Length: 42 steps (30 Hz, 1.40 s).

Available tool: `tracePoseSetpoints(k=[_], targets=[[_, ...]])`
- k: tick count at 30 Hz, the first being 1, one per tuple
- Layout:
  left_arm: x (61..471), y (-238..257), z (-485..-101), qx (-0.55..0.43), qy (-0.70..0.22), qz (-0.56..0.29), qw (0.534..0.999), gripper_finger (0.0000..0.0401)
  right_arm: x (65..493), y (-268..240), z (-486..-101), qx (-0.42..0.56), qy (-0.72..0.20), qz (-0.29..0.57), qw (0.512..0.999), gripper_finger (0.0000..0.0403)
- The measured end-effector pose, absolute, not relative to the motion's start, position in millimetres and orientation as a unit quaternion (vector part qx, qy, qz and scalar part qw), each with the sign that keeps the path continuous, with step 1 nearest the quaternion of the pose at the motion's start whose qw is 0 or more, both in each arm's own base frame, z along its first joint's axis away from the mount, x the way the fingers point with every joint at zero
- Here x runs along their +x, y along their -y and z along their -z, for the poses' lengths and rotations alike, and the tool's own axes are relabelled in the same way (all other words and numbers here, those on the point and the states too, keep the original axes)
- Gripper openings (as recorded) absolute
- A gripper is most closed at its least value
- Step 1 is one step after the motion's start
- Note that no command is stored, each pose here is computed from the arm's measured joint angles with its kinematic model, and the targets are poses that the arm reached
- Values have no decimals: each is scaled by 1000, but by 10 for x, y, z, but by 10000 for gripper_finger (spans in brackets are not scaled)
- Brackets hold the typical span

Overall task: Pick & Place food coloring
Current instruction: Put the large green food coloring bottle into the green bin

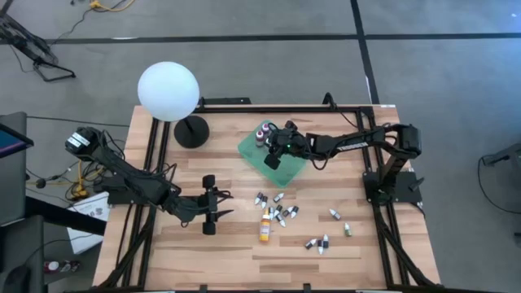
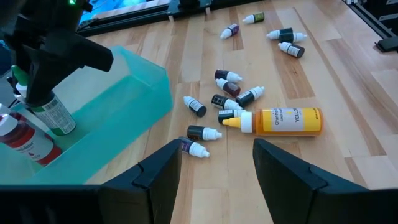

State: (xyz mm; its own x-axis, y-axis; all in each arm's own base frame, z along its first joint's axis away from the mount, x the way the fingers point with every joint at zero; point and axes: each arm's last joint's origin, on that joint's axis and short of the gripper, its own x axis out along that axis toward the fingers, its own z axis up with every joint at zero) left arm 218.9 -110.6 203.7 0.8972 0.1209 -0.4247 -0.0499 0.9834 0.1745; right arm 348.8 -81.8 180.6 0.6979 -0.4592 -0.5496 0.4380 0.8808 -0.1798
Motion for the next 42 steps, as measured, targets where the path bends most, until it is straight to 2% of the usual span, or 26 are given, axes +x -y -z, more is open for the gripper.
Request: tracePoseSetpoints(k=[29,42], targets=[[2187,1102,-2033,84,-224,-47,970,194,3551,855,-1667,-43,-308,237,920,121],[2187,1102,-2034,84,-224,-47,970,194,3546,877,-1669,-44,-308,240,920,154]])
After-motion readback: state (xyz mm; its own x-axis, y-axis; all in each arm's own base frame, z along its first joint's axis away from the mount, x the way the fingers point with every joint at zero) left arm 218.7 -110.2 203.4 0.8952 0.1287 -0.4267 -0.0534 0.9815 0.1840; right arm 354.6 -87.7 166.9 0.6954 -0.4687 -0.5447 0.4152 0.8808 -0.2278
